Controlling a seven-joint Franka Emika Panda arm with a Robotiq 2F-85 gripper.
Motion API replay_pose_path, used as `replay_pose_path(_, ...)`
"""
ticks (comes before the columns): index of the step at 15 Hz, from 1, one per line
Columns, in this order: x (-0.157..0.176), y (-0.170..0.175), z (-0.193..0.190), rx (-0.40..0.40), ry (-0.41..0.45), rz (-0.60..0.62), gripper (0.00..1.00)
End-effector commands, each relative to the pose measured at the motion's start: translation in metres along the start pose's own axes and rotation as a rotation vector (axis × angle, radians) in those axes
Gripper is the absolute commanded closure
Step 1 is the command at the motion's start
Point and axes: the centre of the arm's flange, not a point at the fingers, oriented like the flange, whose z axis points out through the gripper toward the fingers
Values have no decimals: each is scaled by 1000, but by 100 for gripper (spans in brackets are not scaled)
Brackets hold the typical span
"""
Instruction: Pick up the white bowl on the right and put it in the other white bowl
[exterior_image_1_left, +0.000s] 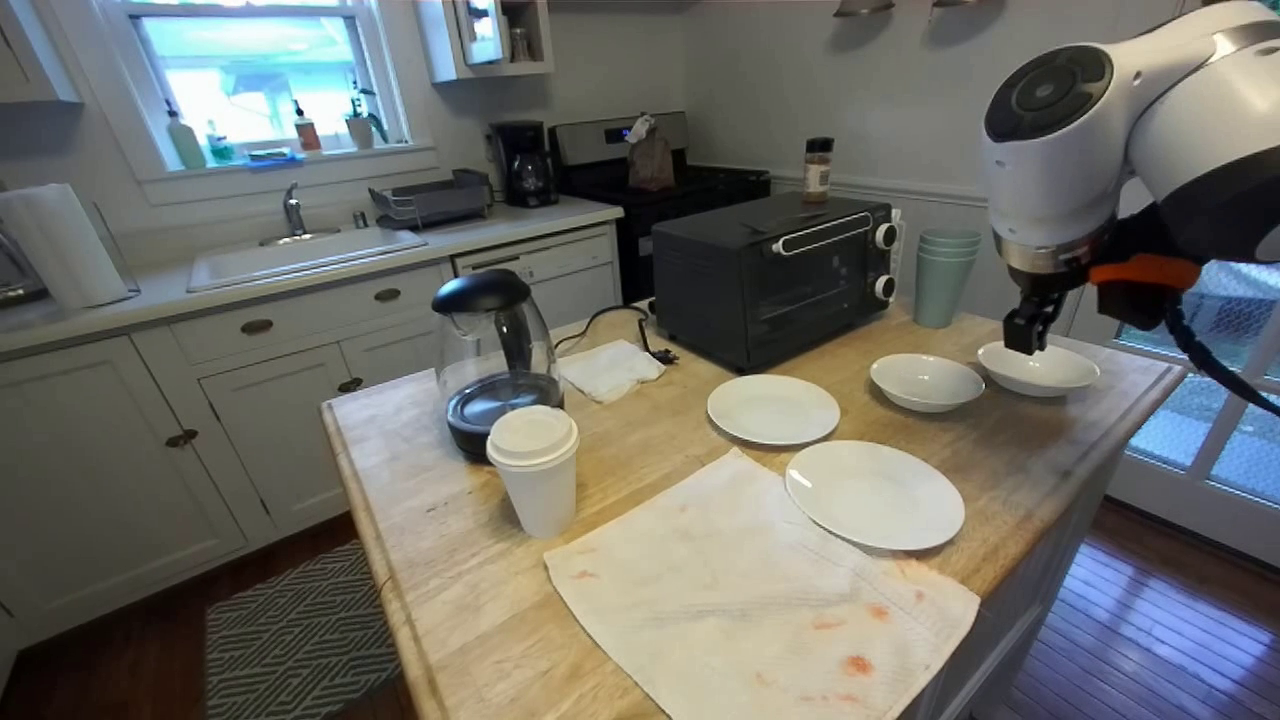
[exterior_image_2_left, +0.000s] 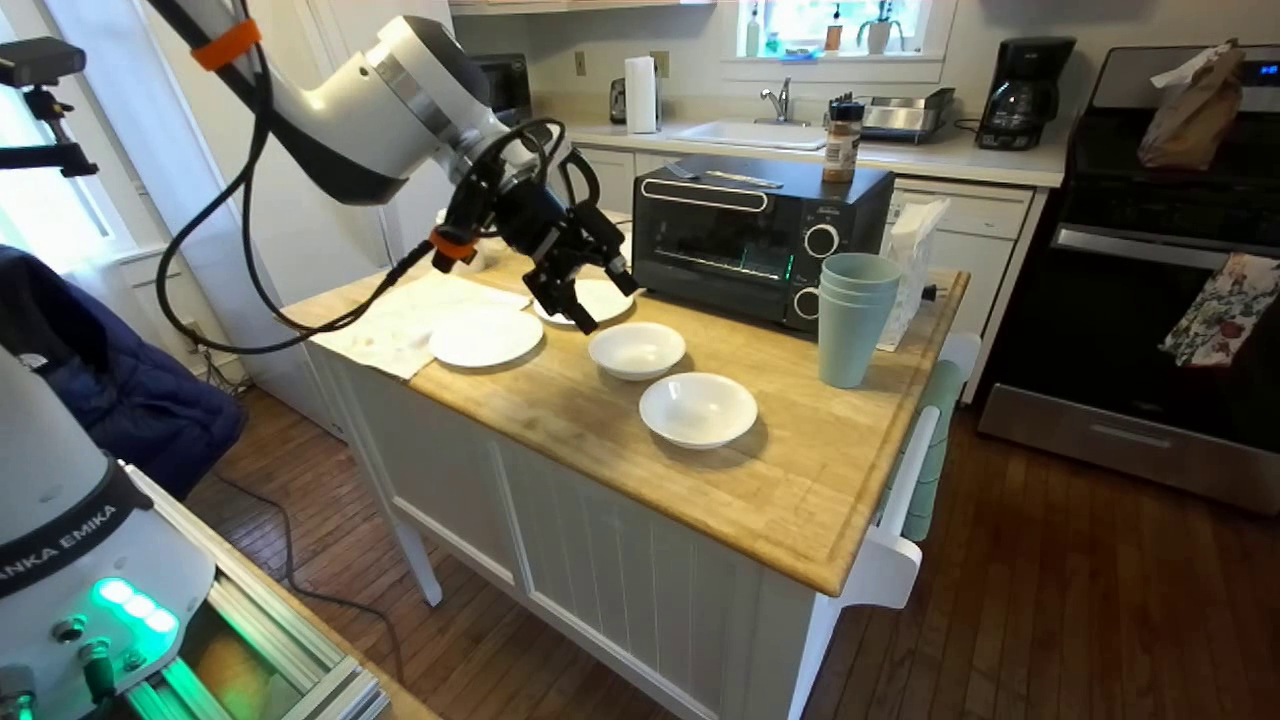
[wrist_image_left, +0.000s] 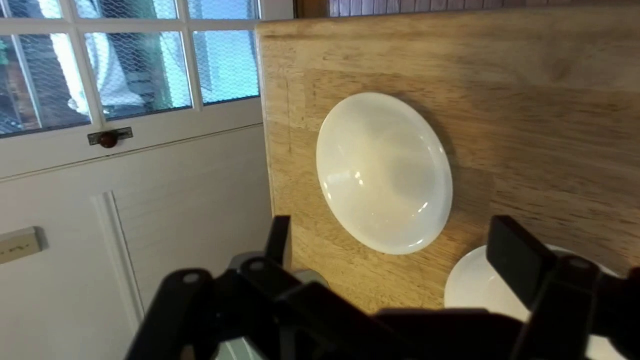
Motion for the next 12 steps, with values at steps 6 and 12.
replay_pose_path(6, 28, -22, 56, -79, -78, -82, 0)
replay_pose_path(12, 29, -30, 85, -55, -148, -147, 0)
